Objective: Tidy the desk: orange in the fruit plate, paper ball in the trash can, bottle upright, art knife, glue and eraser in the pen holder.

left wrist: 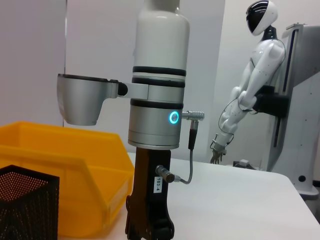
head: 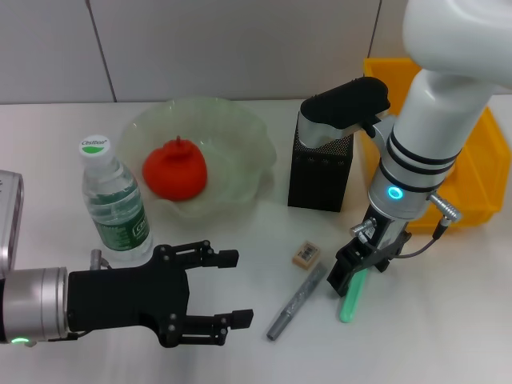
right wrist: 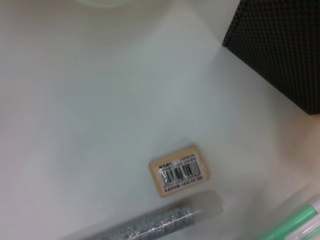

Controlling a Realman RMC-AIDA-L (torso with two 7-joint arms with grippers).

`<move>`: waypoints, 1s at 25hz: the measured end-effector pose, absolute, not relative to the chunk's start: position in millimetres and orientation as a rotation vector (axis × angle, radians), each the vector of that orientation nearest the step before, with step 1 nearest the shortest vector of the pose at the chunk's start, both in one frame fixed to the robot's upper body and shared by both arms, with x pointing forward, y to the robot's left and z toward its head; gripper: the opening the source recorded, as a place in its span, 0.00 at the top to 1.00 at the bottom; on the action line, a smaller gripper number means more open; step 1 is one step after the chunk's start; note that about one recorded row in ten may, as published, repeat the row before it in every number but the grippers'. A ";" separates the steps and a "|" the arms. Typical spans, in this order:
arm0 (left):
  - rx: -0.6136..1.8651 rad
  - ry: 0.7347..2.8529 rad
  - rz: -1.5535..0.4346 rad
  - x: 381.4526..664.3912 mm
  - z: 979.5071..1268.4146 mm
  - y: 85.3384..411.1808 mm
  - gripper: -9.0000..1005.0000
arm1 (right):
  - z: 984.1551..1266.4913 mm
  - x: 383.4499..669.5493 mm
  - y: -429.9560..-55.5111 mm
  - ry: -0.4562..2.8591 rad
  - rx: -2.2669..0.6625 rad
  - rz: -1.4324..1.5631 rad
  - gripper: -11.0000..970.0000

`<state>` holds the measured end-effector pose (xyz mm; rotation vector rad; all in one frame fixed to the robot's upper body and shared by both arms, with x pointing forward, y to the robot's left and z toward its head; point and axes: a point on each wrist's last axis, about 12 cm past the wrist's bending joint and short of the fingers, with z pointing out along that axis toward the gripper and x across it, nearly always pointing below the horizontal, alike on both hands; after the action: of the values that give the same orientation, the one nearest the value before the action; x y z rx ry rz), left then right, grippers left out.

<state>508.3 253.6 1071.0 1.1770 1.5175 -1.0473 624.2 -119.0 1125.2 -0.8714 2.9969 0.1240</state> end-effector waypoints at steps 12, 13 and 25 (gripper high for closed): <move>1.178 1.508 -1.043 508.0 1070.6 253.3 0.19 | 1124.8 623.6 -118.4 2.998 -0.871 0.139 0.24; 1.176 1.508 -1.044 507.9 1070.5 253.4 0.19 | 1124.7 623.5 -118.5 2.999 -0.871 0.139 0.25; 1.179 1.506 -1.044 508.9 1071.1 252.6 0.19 | 1124.6 623.1 -118.6 3.002 -0.874 0.140 0.44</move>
<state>508.9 252.6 1071.1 1.1786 1.5058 -1.0443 623.1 -118.6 1124.6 -0.8738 3.0019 0.1402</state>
